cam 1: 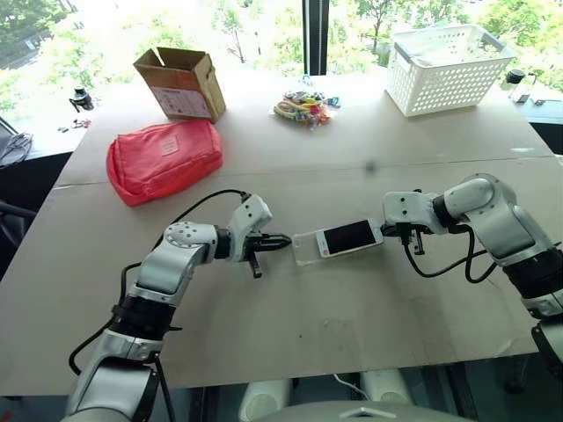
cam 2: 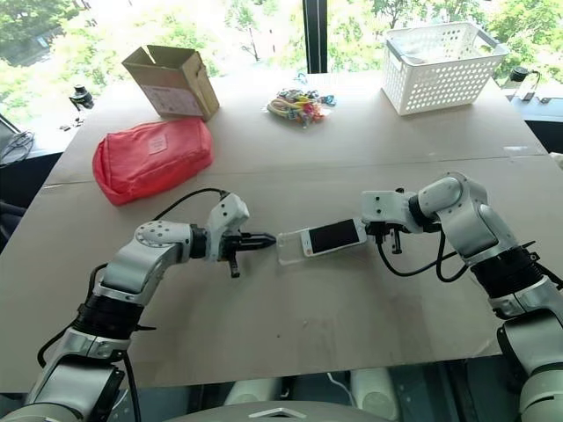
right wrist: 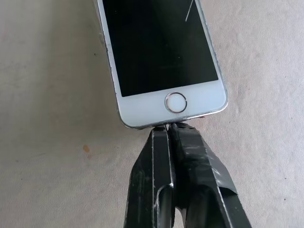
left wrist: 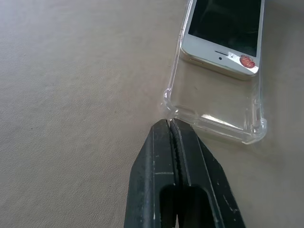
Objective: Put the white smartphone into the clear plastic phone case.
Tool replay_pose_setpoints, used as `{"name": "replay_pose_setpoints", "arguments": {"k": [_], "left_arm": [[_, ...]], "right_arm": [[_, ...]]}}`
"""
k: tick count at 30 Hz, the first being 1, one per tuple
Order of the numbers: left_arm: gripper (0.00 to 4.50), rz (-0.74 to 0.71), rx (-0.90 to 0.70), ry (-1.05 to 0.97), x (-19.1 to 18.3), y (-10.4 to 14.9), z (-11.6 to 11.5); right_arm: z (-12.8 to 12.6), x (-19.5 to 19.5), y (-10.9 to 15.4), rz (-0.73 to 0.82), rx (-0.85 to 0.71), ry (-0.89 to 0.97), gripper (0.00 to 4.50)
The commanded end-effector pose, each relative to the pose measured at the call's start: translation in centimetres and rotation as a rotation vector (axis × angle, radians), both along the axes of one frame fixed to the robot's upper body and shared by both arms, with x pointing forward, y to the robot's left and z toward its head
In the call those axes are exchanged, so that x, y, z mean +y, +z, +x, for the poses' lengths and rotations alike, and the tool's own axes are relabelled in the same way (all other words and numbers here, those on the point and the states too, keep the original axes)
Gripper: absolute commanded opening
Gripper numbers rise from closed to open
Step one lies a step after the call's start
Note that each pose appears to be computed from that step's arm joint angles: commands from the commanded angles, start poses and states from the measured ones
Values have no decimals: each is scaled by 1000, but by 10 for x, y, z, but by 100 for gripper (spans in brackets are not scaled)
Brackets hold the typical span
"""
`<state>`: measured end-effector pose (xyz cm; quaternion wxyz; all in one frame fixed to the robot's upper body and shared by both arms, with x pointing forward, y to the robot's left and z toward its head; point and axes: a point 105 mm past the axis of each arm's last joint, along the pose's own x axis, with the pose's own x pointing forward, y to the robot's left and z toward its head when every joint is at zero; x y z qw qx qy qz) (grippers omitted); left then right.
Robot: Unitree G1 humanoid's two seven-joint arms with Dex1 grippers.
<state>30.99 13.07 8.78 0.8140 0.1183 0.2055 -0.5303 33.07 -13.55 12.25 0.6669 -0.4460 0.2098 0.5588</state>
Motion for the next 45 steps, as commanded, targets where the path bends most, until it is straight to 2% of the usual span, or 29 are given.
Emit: {"name": "replay_pose_setpoints", "arguments": {"k": [1,5,11,17,24,28,45], "left_arm": [[0,17,68,-86,-7,-8,-17],[0,20,37,-71,-10,-8,-11],[0,15,-78,19,-17,-2,13],[0,-5,-75,12,-26,-5,12],[0,1,-124,68,-25,-4,28],[0,-61,-130,159,-21,1,40],[0,-26,-122,164,-15,-11,35]], "right_arm": [[2,7,12,8,-49,28,4],[2,8,12,10,-47,29,4],[0,8,12,10,-44,29,4],[-1,9,12,16,-40,17,4],[-4,12,11,30,-30,-8,4],[-13,18,7,41,14,-1,4],[-19,44,-2,95,43,-33,4]]}}
